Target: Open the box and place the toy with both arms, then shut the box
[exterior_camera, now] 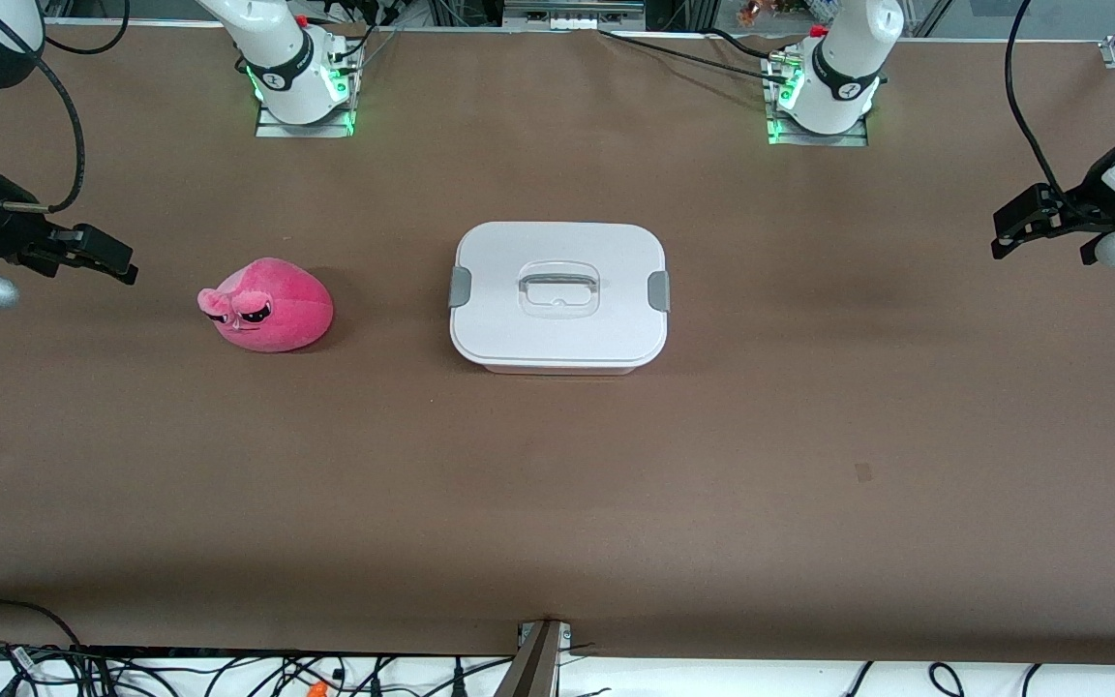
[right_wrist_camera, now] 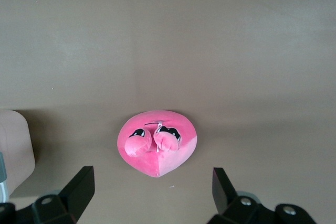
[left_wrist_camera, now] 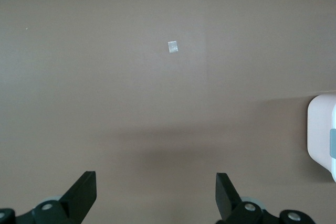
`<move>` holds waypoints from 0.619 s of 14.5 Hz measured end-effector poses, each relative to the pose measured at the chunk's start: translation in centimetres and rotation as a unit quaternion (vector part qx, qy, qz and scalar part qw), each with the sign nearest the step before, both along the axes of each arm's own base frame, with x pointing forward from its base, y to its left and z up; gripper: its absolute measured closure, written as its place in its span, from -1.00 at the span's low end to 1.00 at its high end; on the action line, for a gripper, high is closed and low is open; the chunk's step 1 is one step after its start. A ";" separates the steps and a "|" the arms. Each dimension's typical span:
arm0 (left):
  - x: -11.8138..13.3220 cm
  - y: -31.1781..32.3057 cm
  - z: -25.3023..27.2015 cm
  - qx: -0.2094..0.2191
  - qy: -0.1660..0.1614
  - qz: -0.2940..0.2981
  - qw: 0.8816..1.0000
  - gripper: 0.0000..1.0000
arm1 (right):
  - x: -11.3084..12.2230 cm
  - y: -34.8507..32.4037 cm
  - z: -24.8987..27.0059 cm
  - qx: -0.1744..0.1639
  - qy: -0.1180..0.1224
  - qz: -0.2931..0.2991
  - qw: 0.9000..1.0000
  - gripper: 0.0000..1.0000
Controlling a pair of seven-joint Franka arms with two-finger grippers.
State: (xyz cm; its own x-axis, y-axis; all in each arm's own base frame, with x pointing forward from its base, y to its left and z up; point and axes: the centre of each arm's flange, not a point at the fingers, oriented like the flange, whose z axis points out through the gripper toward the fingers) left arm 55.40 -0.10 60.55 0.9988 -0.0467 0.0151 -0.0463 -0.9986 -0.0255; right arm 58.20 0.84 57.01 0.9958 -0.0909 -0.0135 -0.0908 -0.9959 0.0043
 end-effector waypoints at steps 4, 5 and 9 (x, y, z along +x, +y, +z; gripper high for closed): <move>0.0 0.0 0.0 0.000 0.000 0.000 1.000 -1.00 | 0.0 0.0 0.0 0.000 0.000 0.000 1.000 -0.98; 0.0 0.0 0.0 0.000 0.000 0.000 1.000 -1.00 | 0.0 0.0 0.0 0.000 0.000 0.000 1.000 -0.98; 0.1 -0.1 -0.1 0.000 0.001 -0.001 1.000 -1.00 | 0.0 0.0 0.0 0.000 0.000 0.000 1.000 -0.98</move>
